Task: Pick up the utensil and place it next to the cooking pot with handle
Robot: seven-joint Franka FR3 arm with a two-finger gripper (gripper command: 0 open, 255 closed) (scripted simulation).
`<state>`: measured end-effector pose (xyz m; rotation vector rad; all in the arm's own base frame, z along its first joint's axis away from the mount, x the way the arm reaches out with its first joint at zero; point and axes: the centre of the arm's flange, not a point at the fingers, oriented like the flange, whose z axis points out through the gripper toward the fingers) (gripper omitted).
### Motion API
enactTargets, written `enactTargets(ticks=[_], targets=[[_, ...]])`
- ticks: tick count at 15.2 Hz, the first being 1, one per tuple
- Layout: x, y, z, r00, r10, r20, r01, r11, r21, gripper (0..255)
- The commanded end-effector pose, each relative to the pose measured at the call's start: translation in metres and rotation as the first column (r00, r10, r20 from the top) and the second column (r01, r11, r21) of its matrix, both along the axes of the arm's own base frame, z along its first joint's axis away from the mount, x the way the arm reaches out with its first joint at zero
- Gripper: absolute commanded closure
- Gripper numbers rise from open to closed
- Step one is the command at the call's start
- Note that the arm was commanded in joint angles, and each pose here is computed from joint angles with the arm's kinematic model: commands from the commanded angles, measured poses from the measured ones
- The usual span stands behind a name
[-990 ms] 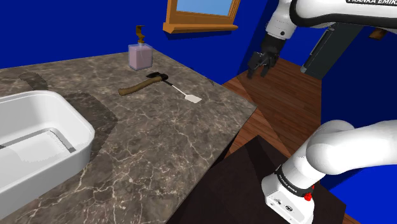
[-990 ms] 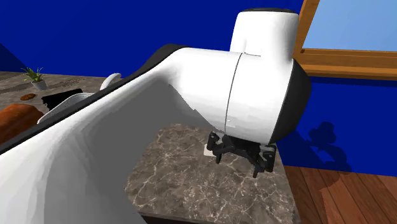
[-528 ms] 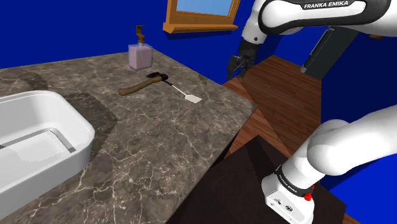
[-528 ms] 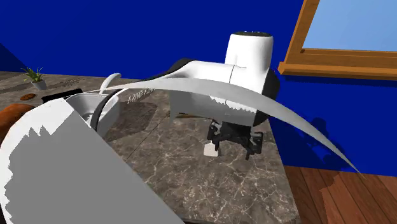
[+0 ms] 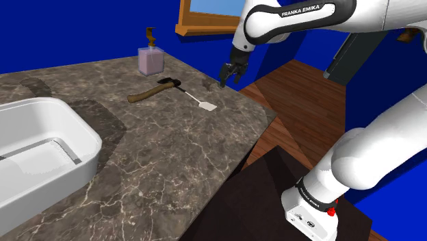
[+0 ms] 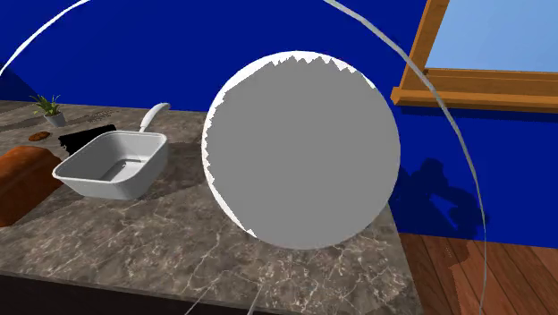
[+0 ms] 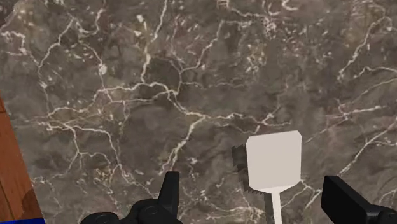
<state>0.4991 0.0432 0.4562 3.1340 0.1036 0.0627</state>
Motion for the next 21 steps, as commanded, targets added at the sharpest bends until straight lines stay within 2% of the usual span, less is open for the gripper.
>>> enactTargets(ticks=[1,13,21], targets=[[0.021,0.01,-0.012,1.0,0.023,0.004,-0.023,1.0,0.002,0],[0.141,0.078,-0.078,0.988,0.154,0.026,-0.154,0.988,0.01,0],[0.143,0.079,-0.118,0.988,0.154,0.026,-0.154,0.988,0.01,0]])
